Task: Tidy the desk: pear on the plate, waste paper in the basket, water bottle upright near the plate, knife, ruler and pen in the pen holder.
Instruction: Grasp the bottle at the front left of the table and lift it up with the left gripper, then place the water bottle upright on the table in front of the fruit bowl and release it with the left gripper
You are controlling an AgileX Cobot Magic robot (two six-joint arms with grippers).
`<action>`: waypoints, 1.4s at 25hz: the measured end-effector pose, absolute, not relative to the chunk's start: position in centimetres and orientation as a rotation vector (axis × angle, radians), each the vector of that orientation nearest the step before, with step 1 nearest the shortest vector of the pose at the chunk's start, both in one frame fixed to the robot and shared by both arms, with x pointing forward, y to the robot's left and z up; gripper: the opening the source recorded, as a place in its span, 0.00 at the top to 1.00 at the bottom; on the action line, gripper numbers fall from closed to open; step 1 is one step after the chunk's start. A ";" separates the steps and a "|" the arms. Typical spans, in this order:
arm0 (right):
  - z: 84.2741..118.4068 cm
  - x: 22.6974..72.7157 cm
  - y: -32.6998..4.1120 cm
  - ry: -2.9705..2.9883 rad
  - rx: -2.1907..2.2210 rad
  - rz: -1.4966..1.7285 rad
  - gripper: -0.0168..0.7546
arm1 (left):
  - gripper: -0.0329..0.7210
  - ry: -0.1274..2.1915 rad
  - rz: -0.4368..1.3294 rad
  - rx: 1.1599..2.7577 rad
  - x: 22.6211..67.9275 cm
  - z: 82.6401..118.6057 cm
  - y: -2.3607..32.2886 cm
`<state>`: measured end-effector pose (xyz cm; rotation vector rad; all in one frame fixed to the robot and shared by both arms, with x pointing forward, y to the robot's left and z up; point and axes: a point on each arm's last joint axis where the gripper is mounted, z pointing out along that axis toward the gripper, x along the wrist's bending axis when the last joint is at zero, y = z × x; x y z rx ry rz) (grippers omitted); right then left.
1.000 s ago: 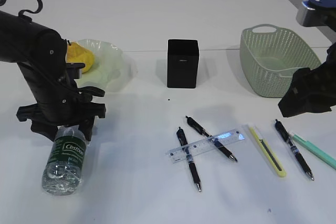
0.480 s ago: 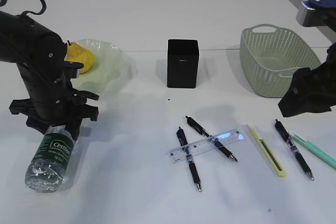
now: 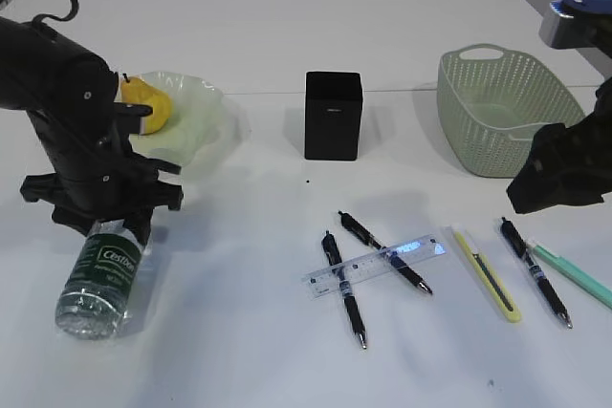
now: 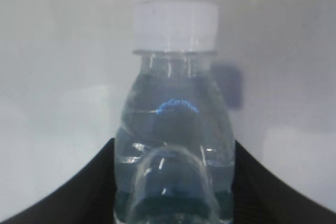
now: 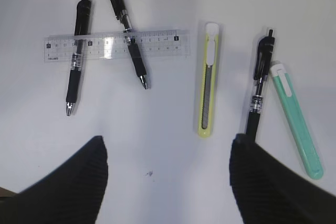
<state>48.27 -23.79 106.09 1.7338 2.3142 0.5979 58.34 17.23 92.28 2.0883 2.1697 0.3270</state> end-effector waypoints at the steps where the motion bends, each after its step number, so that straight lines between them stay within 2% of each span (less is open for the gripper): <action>1: 106.1 48.3 -23.8 2.314 1.734 0.598 0.28 | 0.45 2.136 0.347 2.069 58.5 92.9 17.2; 7: 106.1 48.2 -23.8 2.318 1.736 0.594 0.28 | 0.45 1.934 0.504 2.034 58.1 96.4 17.7; 15: 105.9 47.8 -23.8 2.362 1.761 0.543 0.28 | 0.45 1.674 0.552 2.018 52.8 96.6 19.3; 19: 105.8 47.6 -23.9 2.379 1.770 0.523 0.29 | 0.45 1.522 0.567 1.922 50.3 97.1 20.6; 25: 105.8 47.4 -23.9 2.386 1.793 0.508 0.29 | 0.45 1.429 0.582 1.751 48.8 96.7 23.1; 30: 105.7 47.1 -23.8 2.403 1.822 0.489 0.29 | 0.45 1.257 0.573 1.648 49.2 97.4 22.3; 35: 105.7 47.0 -23.8 2.411 1.831 0.476 0.29 | 0.45 1.090 0.591 1.642 49.5 97.5 21.4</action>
